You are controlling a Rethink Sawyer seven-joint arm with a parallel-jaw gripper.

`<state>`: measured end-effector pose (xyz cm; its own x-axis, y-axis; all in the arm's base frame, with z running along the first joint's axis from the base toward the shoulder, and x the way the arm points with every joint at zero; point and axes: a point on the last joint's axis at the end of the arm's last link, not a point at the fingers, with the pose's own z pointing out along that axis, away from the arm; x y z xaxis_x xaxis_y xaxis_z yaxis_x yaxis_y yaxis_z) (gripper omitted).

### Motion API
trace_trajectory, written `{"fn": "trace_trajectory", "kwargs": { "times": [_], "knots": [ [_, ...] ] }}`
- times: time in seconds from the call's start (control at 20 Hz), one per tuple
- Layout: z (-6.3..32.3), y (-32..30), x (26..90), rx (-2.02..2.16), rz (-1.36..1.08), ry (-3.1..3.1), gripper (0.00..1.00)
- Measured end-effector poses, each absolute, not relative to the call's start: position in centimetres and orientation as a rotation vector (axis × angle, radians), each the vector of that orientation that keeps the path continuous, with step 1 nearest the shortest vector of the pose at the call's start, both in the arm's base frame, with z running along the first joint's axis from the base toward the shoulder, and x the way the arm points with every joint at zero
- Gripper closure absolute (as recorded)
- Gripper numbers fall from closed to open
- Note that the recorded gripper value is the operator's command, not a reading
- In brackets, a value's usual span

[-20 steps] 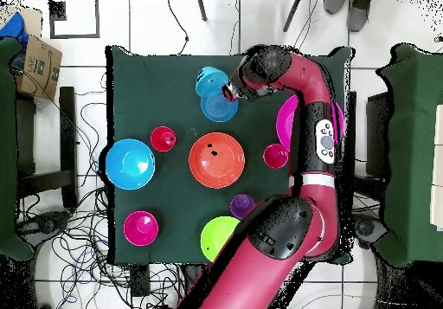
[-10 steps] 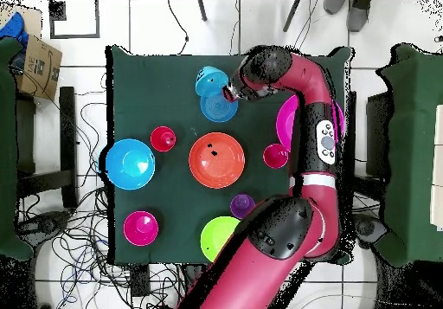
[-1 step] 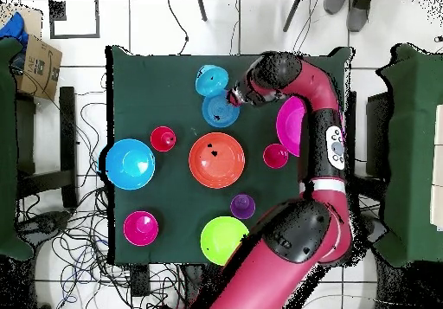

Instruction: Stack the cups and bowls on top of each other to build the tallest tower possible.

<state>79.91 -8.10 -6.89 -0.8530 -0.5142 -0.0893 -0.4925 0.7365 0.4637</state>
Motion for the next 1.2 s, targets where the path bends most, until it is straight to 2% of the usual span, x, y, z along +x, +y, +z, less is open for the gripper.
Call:
{"fn": "trace_trajectory", "kwargs": {
  "times": [1.2],
  "knots": [
    [-6.3,-9.6,78.6,0.83,-0.798,-2.886,0.0]
  ]
}}
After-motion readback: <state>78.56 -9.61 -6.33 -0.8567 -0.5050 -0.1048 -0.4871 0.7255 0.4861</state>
